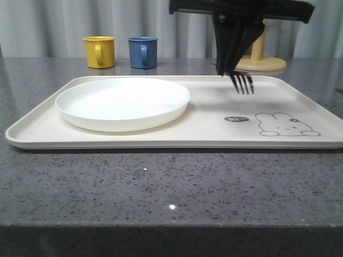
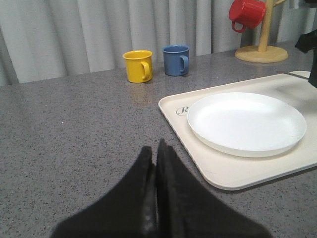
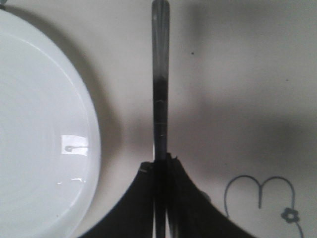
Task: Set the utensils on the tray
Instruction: 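Lower the fork onto the tray beside the plate and release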
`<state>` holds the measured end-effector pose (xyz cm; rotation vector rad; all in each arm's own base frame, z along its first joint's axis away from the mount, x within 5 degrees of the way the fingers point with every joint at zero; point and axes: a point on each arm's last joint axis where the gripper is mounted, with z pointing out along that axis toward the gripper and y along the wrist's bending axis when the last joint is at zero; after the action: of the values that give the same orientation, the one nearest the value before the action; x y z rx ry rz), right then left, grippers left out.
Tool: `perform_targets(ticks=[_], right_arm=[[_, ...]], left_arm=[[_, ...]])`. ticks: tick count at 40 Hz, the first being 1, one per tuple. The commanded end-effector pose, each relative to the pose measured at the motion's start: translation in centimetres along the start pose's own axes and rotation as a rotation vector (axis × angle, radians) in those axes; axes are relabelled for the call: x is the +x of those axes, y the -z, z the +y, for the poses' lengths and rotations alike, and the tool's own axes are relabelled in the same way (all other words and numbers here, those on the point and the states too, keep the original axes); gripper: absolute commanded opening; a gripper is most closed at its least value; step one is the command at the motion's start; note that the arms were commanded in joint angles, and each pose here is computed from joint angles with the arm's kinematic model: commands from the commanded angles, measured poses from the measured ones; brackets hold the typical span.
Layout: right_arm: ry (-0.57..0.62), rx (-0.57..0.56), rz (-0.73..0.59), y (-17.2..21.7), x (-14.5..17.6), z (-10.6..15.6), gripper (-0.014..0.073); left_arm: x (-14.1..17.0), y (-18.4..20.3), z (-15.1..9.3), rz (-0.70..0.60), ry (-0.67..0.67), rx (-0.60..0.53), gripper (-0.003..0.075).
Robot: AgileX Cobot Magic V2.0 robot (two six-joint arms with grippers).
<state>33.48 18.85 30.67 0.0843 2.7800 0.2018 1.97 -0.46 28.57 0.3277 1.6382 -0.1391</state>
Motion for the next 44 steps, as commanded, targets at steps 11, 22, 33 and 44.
perform_targets(ticks=[11,22,33,44], right_arm=[[-0.028,-0.045,-0.067,0.3,-1.0,0.6,-0.0047],[-0.044,-0.017,-0.028,-1.6,-1.0,0.7,-0.0047],[-0.044,-0.012,-0.020,-1.6,-1.0,0.7,0.0075],[-0.045,-0.012,-0.021,-1.3,-1.0,0.7,0.0282]], left_arm=[[-1.5,0.5,0.1,-0.114,0.017,-0.007,-0.0018],[-1.5,0.5,0.1,-0.112,0.017,-0.007,-0.0018],[-1.5,0.5,0.1,-0.112,0.017,-0.007,-0.0018],[-1.5,0.5,0.1,-0.112,0.017,-0.007,-0.0018]])
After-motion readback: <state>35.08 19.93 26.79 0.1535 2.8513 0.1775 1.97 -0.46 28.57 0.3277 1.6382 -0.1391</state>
